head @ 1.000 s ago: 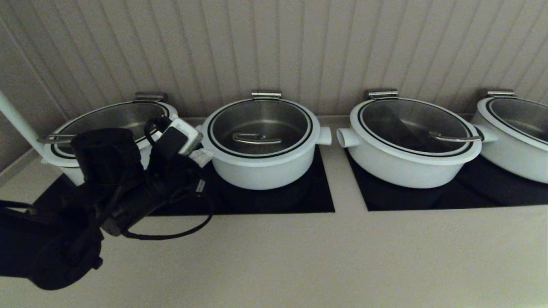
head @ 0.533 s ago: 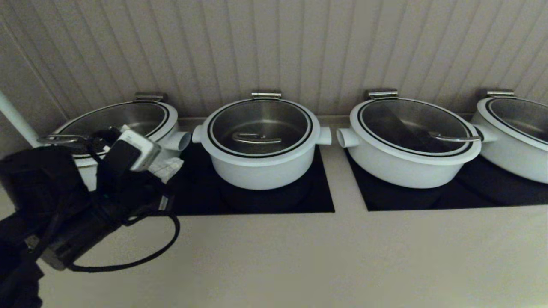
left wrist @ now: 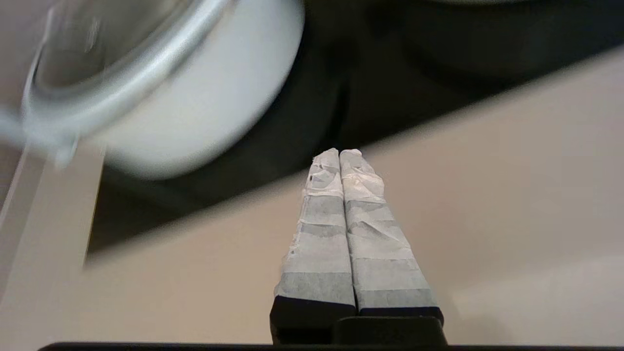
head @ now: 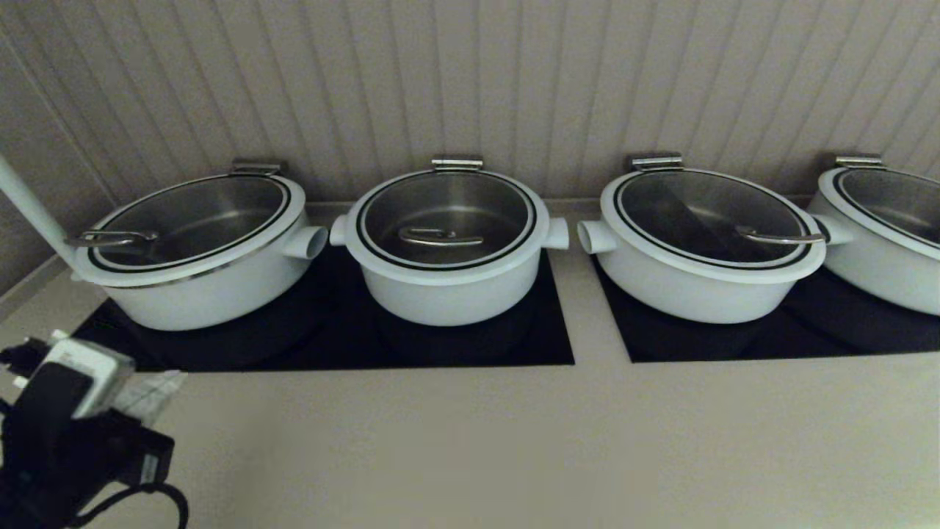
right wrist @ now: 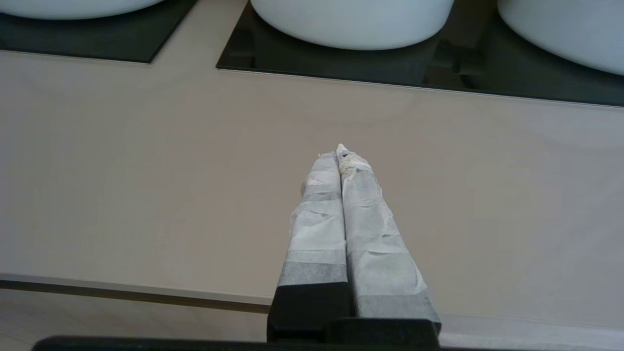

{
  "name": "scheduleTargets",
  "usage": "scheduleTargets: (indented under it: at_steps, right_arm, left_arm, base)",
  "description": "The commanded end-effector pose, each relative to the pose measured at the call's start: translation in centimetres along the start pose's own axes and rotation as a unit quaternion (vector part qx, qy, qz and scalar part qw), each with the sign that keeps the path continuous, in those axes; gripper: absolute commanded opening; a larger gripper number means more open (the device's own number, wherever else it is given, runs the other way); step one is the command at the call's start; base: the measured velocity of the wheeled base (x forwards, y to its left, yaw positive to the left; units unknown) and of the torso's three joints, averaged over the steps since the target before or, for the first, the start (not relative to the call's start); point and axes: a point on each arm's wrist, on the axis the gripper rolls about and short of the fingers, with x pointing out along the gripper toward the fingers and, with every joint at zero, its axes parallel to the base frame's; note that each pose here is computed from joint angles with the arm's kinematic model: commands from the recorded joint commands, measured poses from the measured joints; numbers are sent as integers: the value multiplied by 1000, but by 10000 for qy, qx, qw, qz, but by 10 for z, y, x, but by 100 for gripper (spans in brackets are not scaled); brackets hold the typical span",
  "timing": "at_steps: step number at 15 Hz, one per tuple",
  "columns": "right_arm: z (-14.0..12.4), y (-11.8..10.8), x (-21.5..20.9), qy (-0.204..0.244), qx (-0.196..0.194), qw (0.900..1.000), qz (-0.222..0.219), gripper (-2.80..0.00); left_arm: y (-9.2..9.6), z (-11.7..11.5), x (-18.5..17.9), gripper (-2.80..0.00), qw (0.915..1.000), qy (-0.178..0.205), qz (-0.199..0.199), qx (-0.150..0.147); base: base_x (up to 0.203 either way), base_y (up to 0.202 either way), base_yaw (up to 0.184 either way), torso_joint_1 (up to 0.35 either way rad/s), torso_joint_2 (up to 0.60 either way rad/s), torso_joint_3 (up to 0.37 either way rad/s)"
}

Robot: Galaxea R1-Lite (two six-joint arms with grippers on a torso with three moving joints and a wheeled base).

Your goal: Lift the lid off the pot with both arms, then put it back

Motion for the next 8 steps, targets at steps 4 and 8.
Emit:
scheduleTargets:
  at_steps: [4,8]
  right_arm:
    - [0,0,0,-4,-3,10000,4,-280]
    - [0,0,0,-5,-3,10000,2,-280]
  left_arm:
    - [-1,-16,-45,-280,9992,73,376,-129]
    - [-7,-29,-79,-280,9983,16,556,-194]
  base:
    - [0,0,0,0,0,0]
    - [0,0,0,0,0,0]
